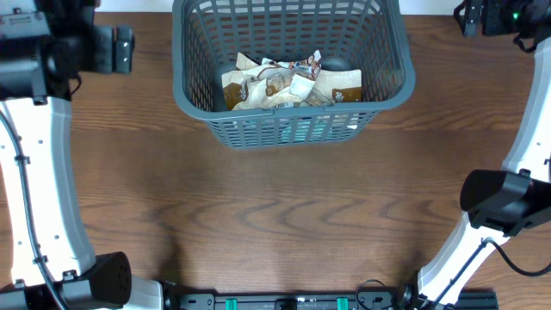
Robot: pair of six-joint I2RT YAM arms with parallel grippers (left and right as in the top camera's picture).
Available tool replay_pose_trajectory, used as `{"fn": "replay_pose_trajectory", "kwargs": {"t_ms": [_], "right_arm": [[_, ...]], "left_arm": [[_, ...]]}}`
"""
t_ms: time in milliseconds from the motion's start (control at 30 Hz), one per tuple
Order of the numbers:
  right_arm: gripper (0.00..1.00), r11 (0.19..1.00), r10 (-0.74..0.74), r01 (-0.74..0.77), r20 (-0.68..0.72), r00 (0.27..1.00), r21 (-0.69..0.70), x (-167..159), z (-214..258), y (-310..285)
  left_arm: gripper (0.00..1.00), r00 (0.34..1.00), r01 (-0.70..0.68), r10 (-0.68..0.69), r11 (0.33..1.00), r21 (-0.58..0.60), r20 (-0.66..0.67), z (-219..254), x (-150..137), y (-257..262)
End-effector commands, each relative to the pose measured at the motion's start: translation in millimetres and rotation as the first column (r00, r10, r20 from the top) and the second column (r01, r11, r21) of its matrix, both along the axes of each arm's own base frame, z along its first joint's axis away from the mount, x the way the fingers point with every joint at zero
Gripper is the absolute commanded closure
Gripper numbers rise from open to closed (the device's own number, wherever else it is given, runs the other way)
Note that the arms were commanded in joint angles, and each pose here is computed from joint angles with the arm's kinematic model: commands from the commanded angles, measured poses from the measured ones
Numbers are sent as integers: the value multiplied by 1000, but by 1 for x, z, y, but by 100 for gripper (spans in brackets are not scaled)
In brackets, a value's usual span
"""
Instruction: Pack container
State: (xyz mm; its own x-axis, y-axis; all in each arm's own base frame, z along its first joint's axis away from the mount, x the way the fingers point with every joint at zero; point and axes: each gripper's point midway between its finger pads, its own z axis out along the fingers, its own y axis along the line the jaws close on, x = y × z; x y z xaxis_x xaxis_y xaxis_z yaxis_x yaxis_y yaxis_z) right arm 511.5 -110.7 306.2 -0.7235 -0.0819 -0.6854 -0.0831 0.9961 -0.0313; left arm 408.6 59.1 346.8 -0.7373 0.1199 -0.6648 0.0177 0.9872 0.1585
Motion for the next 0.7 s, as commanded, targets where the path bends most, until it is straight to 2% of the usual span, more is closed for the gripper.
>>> {"fn": "replay_pose_trajectory", "kwargs": {"t_ms": [0,200,433,667], "right_arm": [[1,1000,-3,3,38,999,-12,-25,36,8],[1,997,-54,59,-108,993,42,-54,15,13],[1,992,-62,93,-300,952,91,-94,-9,24],[1,990,-56,98,-353,934,102,-106,-15,27]], "left_arm": [[1,1000,-30,30,999,-33,-9,8,-19,2],[1,991,-11,-1,996,-86,-135,-20,-43,-9],[1,925,-52,1,991,-123,-379,-69,-86,-15],[1,904,-70,8,989,-129,-427,-84,-92,-12]]}}
